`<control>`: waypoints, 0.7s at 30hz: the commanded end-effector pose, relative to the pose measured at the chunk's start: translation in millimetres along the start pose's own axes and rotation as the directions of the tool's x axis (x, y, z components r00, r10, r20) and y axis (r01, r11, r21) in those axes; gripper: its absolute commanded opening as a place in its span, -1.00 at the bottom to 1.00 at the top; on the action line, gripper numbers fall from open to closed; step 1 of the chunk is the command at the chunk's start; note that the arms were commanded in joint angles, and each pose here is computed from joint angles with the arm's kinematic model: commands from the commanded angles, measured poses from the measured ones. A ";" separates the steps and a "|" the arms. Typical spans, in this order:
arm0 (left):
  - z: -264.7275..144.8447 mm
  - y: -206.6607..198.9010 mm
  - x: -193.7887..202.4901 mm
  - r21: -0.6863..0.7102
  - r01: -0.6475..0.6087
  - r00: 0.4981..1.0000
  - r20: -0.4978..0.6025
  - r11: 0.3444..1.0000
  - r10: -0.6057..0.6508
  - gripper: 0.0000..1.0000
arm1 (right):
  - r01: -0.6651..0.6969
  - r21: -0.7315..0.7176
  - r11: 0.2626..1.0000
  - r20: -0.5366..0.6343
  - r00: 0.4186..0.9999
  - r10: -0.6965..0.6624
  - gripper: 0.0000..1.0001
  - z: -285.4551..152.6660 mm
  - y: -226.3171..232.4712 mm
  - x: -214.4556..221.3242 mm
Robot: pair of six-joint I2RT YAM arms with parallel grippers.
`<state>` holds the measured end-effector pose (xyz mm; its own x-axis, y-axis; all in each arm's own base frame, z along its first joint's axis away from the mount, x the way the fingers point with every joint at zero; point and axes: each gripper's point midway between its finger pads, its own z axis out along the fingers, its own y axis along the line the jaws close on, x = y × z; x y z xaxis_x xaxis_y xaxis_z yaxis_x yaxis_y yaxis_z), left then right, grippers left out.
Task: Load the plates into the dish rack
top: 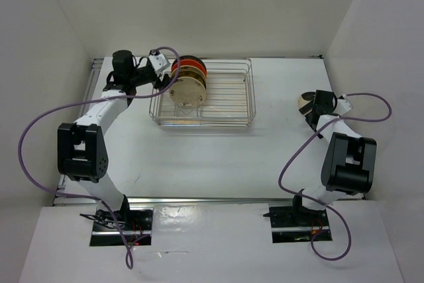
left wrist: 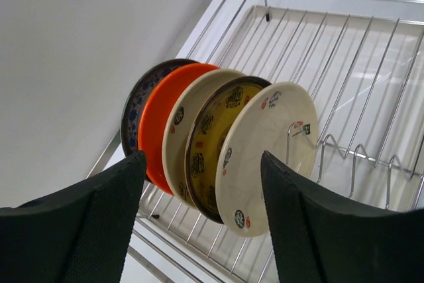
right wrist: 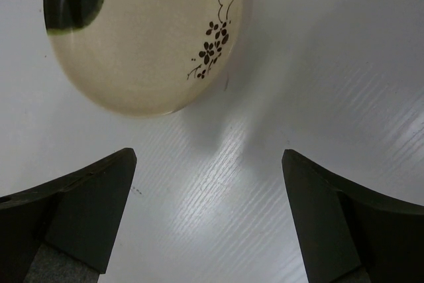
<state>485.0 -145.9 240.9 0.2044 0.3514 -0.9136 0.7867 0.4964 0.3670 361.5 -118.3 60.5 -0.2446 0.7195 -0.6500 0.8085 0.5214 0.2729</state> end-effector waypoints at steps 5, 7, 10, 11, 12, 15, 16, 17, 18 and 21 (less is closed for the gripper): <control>-14.9 3.2 -55.3 -0.020 -0.024 0.990 0.142 1.000 0.026 0.58 | -0.156 0.017 0.988 0.130 0.980 0.152 0.98 17.7 4.4 -24.6; -18.5 0.7 -56.3 -0.032 -0.010 0.989 0.144 0.999 0.015 0.60 | -0.175 0.059 0.983 0.134 0.977 0.166 0.98 29.1 3.0 -24.7; -20.2 -1.1 -54.2 -0.041 -0.010 0.990 0.141 0.999 0.016 0.60 | -0.191 0.100 0.977 0.103 0.978 0.180 0.98 44.6 5.5 -18.4; -22.6 0.3 -61.3 -0.050 -0.027 0.988 0.153 0.998 0.034 0.60 | -0.194 0.110 0.975 0.095 0.978 0.184 0.98 48.3 3.5 -14.1; -24.8 0.1 -61.7 -0.061 -0.027 0.988 0.149 0.998 0.035 0.60 | -0.212 0.115 0.970 0.092 0.975 0.203 0.98 50.6 4.8 -13.6; -29.7 1.2 -65.2 -0.091 -0.039 0.987 0.149 0.995 0.052 0.60 | -0.230 0.110 0.967 0.084 0.971 0.222 0.96 57.4 6.7 -8.8; -30.0 2.9 -64.5 -0.101 -0.037 0.988 0.145 0.994 0.052 0.60 | -0.243 0.117 0.963 0.080 0.969 0.234 0.91 58.5 2.1 -2.7; -31.6 0.4 -64.3 -0.100 -0.036 0.988 0.144 0.994 0.050 0.60 | -0.249 0.116 0.962 0.102 0.966 0.237 0.87 59.7 0.7 -5.4; -31.9 1.9 -63.7 -0.108 -0.035 0.989 0.140 0.993 0.050 0.60 | -0.251 0.111 0.962 0.106 0.965 0.240 0.83 60.4 0.1 -4.5; -35.6 1.5 -67.7 -0.124 -0.047 0.987 0.147 0.991 0.066 0.60 | -0.259 0.103 0.960 0.128 0.961 0.246 0.63 58.8 1.4 -10.4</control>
<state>457.6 -143.7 280.1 0.2490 0.2694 -0.9303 0.7426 0.5636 0.3619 398.3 -145.1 30.5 -0.0245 0.7637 -0.6451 0.8859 0.3156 0.3400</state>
